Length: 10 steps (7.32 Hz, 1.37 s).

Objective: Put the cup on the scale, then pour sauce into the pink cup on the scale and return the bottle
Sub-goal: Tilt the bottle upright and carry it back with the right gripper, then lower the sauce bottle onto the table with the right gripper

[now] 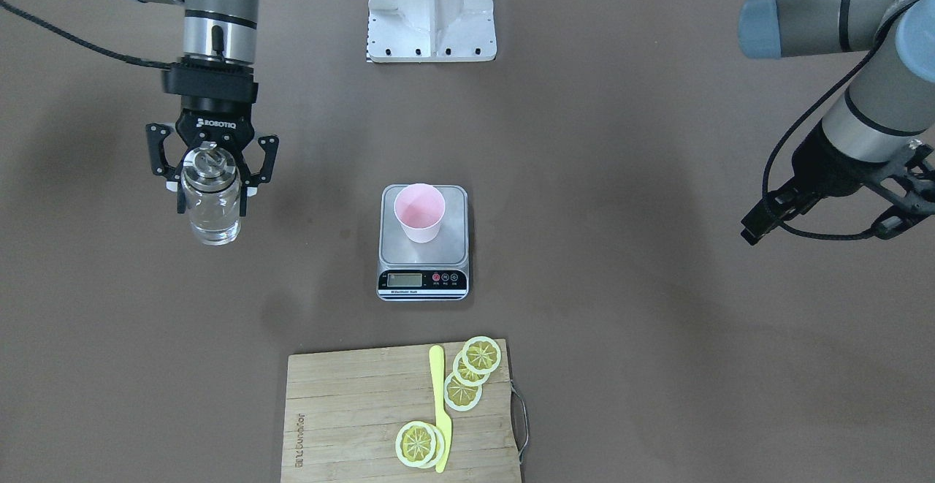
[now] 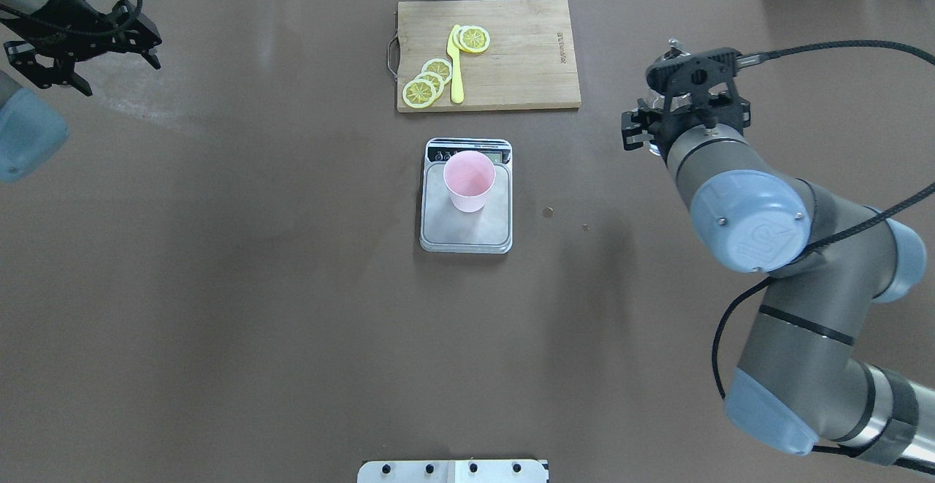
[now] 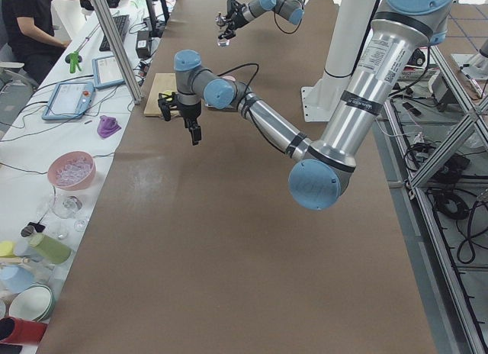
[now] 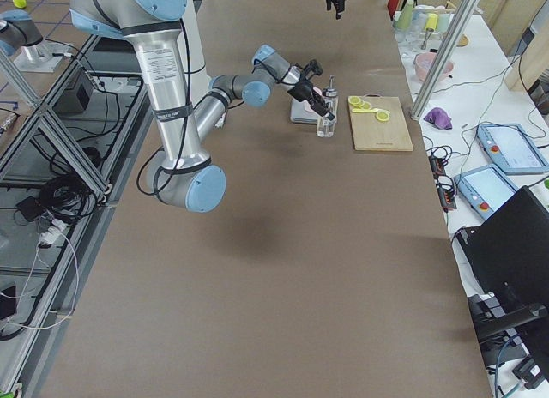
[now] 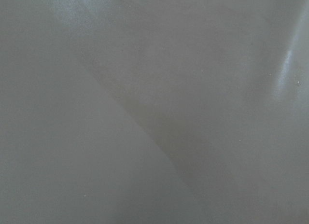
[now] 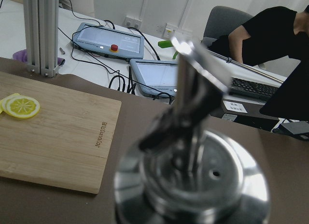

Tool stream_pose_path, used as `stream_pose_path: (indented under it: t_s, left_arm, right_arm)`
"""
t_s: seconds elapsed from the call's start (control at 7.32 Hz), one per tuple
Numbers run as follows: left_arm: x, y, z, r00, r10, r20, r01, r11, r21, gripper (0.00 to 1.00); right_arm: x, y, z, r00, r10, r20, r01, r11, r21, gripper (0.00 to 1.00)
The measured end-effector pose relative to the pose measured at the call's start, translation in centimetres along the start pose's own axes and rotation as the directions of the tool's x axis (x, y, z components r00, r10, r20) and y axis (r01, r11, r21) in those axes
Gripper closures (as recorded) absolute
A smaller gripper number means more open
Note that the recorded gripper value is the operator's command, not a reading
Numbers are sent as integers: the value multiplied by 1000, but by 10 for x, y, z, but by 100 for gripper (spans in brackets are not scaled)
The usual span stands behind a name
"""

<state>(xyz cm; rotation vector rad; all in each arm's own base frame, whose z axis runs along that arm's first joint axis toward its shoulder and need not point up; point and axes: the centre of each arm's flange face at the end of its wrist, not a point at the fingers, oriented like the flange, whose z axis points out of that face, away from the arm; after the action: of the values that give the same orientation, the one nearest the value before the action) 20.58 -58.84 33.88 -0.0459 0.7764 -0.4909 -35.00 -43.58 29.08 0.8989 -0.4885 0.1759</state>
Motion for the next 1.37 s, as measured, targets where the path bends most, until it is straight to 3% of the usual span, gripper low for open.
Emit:
stream_pose_path:
  t_s: [0.41,0.82,1.37]
  left_arm:
    - [6,4,-9,1000,11,-16,-11,1000,10,2]
    - [10,4,-12,1000,12,-21,-12,1000,14,2]
    - [10,2,-12,1000,12,-7,-11,999,43,2]
  right_arm:
    - [58,20,30,990,138,35,-138,990,-1,100]
    - [76,48,84,960,273,58,-275,961,22,100]
    - [74,71,128,958,280,54,-282,959,22,100]
